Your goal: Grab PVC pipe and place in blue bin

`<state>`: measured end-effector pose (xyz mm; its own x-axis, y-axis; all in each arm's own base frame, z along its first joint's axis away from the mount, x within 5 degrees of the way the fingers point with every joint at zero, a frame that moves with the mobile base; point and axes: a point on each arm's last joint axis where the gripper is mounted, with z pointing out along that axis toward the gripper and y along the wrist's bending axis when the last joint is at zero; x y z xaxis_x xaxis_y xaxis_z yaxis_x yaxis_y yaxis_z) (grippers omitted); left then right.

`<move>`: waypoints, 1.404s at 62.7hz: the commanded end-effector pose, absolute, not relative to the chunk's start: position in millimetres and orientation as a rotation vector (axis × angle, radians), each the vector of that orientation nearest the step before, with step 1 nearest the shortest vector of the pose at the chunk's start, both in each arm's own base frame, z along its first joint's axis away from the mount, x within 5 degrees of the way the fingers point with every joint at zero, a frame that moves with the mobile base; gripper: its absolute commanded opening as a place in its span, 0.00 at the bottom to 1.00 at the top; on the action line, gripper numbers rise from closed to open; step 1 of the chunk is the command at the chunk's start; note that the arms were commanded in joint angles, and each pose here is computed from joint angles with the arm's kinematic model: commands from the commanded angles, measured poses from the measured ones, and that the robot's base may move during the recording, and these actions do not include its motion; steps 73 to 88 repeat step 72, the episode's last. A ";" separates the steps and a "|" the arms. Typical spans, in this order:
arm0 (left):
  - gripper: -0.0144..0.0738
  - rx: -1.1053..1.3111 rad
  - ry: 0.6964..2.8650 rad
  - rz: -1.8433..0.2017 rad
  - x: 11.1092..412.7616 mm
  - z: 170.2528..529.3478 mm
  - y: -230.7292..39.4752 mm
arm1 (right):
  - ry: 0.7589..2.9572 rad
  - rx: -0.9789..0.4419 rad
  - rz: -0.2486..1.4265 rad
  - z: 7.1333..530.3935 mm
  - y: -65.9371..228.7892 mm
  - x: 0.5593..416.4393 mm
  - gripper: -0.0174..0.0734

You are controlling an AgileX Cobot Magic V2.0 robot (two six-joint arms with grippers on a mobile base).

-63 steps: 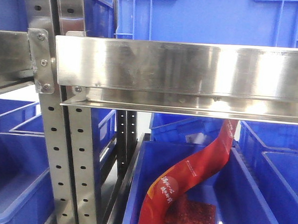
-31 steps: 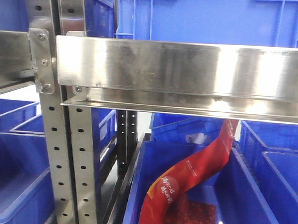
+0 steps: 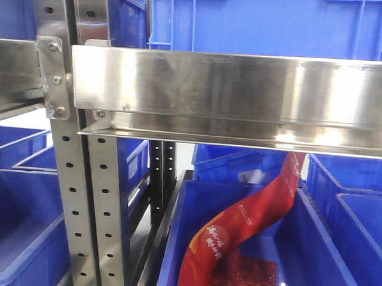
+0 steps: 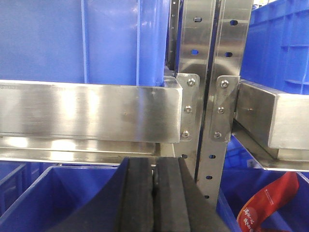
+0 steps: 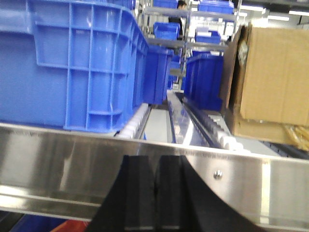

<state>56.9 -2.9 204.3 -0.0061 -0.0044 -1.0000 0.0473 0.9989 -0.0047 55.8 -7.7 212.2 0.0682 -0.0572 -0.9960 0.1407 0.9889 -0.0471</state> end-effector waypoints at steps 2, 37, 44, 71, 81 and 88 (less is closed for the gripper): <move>0.04 0.040 1.557 -0.037 56.4 206.5 -3.0 | 1.495 0.060 -0.158 212.2 -7.8 55.7 0.01; 0.04 0.040 1.557 -0.037 56.4 206.5 -3.0 | 1.491 0.060 -0.159 212.6 -7.7 55.7 0.01; 0.04 0.040 1.557 -0.037 56.4 206.5 -3.0 | 1.491 0.060 -0.159 212.6 -7.7 55.7 0.01; 0.04 0.040 1.557 -0.037 56.4 206.5 -3.0 | 1.491 0.060 -0.159 212.6 -7.7 55.7 0.01; 0.04 0.040 1.557 -0.037 56.4 206.5 -3.0 | 1.491 0.060 -0.159 212.6 -7.7 55.7 0.01; 0.04 0.040 1.557 -0.037 56.4 206.5 -3.0 | 1.491 0.060 -0.159 212.6 -7.7 55.7 0.01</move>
